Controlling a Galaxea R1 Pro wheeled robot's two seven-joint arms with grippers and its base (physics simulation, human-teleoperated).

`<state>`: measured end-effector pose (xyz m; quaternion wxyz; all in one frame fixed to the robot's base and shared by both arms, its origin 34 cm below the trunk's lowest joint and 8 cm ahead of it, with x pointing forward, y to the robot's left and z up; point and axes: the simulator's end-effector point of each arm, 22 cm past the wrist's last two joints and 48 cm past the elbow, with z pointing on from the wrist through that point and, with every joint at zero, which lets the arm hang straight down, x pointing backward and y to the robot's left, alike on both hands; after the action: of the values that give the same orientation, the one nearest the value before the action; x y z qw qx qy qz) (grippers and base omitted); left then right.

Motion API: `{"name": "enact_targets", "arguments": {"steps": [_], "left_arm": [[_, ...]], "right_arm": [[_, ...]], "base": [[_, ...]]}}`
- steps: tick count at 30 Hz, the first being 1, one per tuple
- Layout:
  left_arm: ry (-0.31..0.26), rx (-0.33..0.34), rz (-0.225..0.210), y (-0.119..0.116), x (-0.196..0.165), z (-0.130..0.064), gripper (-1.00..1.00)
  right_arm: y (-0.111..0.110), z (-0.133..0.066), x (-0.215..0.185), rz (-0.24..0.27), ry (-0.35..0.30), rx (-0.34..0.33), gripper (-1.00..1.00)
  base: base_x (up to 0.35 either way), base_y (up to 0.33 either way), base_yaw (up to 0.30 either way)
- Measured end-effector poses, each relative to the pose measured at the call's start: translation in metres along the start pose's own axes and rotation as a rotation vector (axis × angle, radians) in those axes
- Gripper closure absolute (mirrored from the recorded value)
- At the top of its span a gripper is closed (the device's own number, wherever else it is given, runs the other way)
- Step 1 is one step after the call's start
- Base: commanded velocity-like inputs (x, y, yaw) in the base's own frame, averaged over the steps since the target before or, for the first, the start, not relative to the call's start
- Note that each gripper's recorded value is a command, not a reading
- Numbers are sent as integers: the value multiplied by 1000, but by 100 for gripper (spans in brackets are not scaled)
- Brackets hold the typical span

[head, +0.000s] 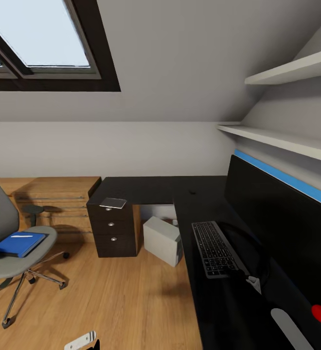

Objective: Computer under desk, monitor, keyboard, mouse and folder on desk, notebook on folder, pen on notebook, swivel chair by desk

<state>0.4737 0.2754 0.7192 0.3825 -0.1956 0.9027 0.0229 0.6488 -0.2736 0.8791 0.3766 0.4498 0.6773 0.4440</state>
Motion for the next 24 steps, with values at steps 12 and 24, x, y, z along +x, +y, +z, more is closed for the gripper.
{"name": "enact_targets", "arguments": {"steps": [12, 24], "left_arm": [[-5, 3, 3, 0, -1, 0, -100], [-7, 5, 5, 0, -2, 0, -100]], "right_arm": [[0, 0, 0, 1, 0, 2, -100], [-1, 0, 1, 0, 3, 3, -100]], "base": [[-2, 0, 0], [-120, -40, 0]]}}
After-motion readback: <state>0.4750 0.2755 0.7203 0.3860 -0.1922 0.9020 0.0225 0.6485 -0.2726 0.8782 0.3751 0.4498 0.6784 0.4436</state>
